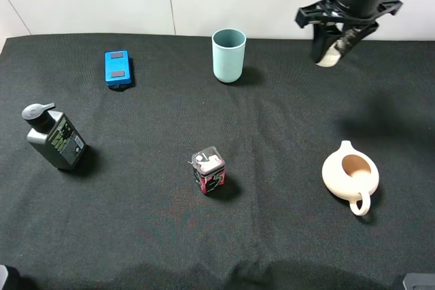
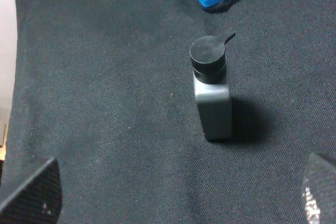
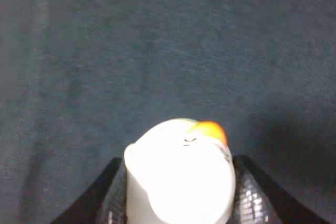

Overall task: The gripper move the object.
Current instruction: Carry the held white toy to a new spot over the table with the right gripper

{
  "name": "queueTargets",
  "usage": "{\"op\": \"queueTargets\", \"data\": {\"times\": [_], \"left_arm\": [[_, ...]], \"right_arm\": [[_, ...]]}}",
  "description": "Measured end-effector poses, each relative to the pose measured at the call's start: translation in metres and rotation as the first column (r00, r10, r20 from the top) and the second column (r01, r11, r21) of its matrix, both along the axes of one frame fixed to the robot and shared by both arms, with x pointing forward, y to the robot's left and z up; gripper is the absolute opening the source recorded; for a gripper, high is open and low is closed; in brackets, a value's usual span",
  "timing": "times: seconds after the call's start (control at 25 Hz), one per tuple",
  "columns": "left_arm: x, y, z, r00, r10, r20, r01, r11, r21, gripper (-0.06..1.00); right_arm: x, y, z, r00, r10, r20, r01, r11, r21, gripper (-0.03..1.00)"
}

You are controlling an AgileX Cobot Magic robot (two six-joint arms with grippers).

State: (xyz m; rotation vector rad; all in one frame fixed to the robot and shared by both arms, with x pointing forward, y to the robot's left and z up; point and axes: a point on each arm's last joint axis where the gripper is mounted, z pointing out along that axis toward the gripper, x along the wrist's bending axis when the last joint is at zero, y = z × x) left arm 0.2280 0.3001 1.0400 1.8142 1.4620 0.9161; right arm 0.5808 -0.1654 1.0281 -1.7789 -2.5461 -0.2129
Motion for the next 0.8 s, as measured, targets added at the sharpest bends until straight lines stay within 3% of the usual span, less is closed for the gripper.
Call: {"op": "queueTargets", "data": {"times": [0.4,0.8], "left_arm": [[0.000,0.000,0.000,1.000,0.000,0.000,0.000,1.000,0.000,0.97],[0.000,0.000,0.000,1.000,0.000,0.000,0.000,1.000,0.000,0.97]], "right_arm": [[-0.037,0.071,0.002,0.990,0.142,0.001,-0.142,0.990,0.007,0.32],[-0.069,0.124,0.003,0.977,0.199,0.073,-0.203,0.979,0.038,0.32]]}}
